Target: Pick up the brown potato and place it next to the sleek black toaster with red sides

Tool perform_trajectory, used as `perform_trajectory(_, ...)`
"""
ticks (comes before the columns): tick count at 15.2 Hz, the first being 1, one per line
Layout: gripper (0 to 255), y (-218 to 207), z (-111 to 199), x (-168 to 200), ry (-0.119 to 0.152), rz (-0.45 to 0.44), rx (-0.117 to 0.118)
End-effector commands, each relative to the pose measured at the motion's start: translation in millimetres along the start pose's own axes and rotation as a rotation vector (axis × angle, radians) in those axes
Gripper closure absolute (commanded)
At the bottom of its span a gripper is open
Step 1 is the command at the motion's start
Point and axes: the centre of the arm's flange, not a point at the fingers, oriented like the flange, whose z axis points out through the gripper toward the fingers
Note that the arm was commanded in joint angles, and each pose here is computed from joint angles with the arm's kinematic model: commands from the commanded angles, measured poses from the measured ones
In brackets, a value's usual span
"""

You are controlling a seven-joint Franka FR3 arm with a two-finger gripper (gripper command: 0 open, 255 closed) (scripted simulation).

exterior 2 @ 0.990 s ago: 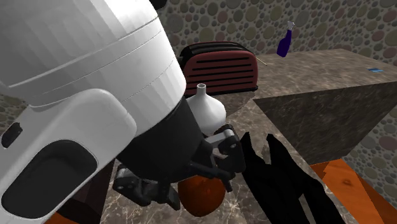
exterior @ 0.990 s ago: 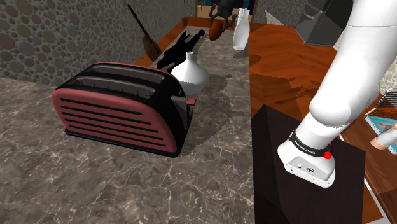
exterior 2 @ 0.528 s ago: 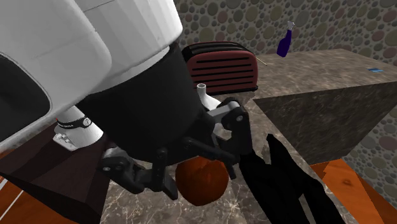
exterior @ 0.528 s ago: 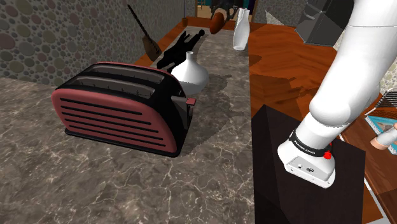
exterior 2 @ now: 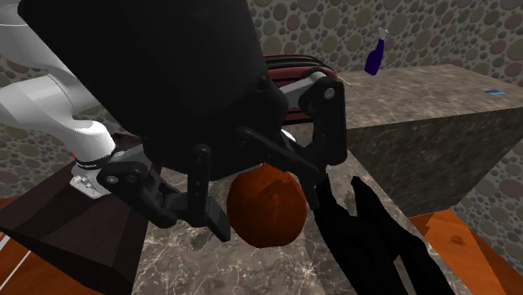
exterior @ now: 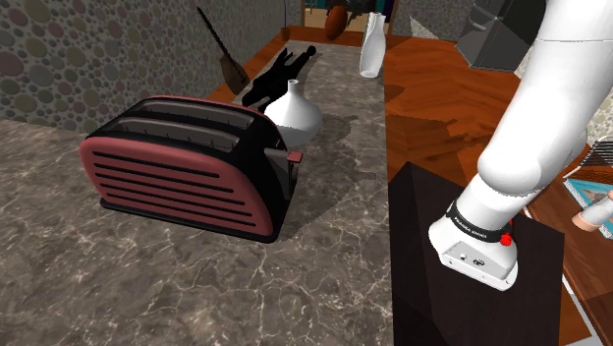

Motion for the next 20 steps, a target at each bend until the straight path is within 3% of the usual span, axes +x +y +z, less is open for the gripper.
perform_trajectory(1, 255, -3, -11, 0, 0.000, 0.000, 0.000)
perform_trajectory(8, 255, -15, -45, 2, 0.000, 0.000, 0.000)
perform_trajectory(20, 255, -23, -50, -156, 0.000, 0.000, 0.000)
